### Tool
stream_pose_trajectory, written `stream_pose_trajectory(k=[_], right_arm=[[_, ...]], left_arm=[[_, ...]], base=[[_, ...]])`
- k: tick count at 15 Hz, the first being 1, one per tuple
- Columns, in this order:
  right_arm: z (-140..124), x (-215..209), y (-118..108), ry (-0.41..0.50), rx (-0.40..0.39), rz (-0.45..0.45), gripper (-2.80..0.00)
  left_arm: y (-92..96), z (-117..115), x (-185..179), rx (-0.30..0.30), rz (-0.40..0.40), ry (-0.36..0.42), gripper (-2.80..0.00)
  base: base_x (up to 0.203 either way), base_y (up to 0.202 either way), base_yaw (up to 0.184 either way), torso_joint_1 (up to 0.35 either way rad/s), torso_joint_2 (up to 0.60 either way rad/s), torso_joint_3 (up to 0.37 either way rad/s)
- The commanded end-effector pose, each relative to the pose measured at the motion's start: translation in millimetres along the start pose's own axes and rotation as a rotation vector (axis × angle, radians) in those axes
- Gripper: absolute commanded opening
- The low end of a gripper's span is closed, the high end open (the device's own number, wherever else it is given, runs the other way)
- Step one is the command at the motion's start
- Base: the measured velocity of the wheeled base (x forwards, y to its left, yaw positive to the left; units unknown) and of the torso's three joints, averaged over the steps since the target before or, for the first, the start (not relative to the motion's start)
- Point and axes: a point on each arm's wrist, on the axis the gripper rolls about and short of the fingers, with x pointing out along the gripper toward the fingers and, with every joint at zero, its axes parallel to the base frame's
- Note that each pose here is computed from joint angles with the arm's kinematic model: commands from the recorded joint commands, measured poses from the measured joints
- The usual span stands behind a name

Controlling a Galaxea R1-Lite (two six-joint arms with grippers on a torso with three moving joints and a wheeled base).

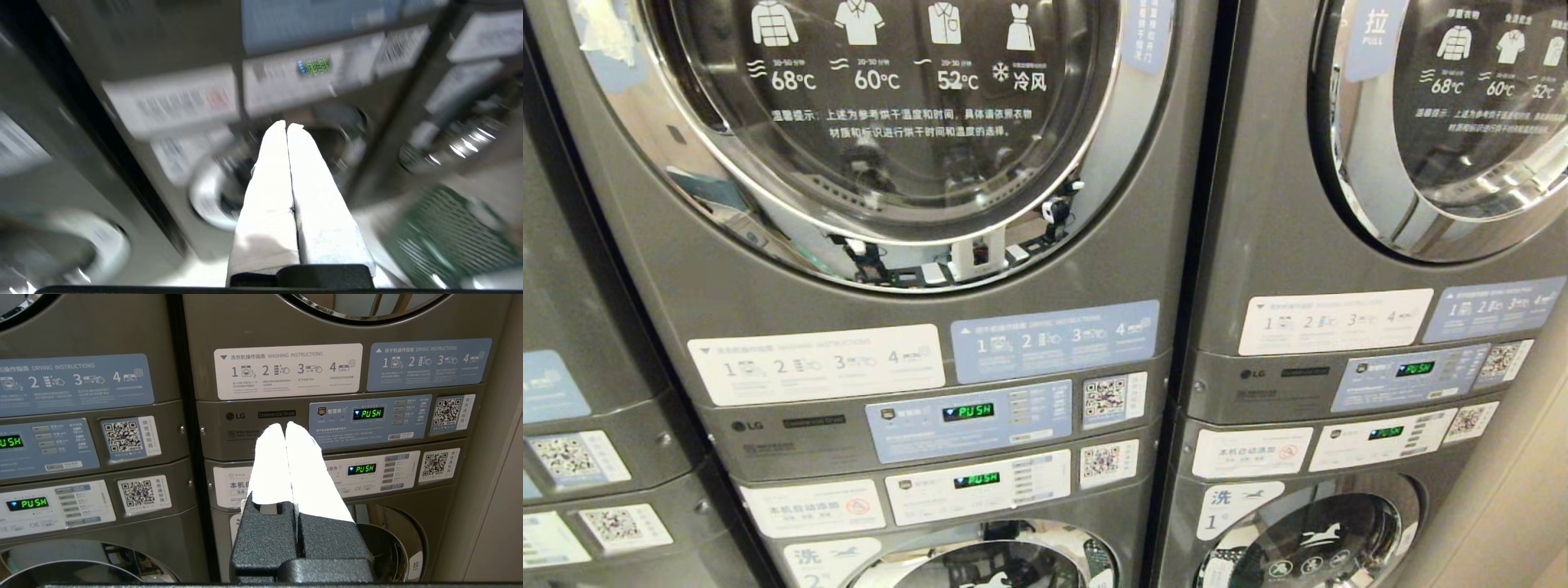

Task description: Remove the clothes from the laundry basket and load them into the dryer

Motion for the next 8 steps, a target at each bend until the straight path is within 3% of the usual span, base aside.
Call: stream_pose_trajectory(k=[1,2,4,6,8], right_arm=[[-11.4,1.0,-0.4,0.038,-0.001,-0.001,-2.8],[-11.4,1.0,-0.4,0.038,-0.001,-0.001,-2.8],[-11.4,1.0,-0.4,0.038,-0.001,-0.001,-2.8],[-11.4,1.0,-0.4,0.038,-0.001,-0.001,-2.8],[-11.4,1.0,-0.4,0.038,-0.001,-0.001,-2.8]], left_arm=[[-2.8,-19.3,-7.7,-0.085,0.022,0.046,-2.8],[-1.4,-19.5,-8.1,-0.115,0.097,0.047,-2.8],[-0.2,-25.9,-11.5,-0.093,0.213,0.01,-2.8],[-0.2,-34.3,-8.6,-0.047,0.21,0.012,-2.8],[-1.3,-36.8,-14.6,-0.024,0.158,-0.076,-2.8]], base=[[0.0,0.0,0.0,0.0,0.0,0.0],[0.0,0.0,0.0,0.0,0.0,0.0],[0.0,0.0,0.0,0.0,0.0,0.0],[0.0,0.0,0.0,0.0,0.0,0.0],[0.0,0.0,0.0,0.0,0.0,0.0]])
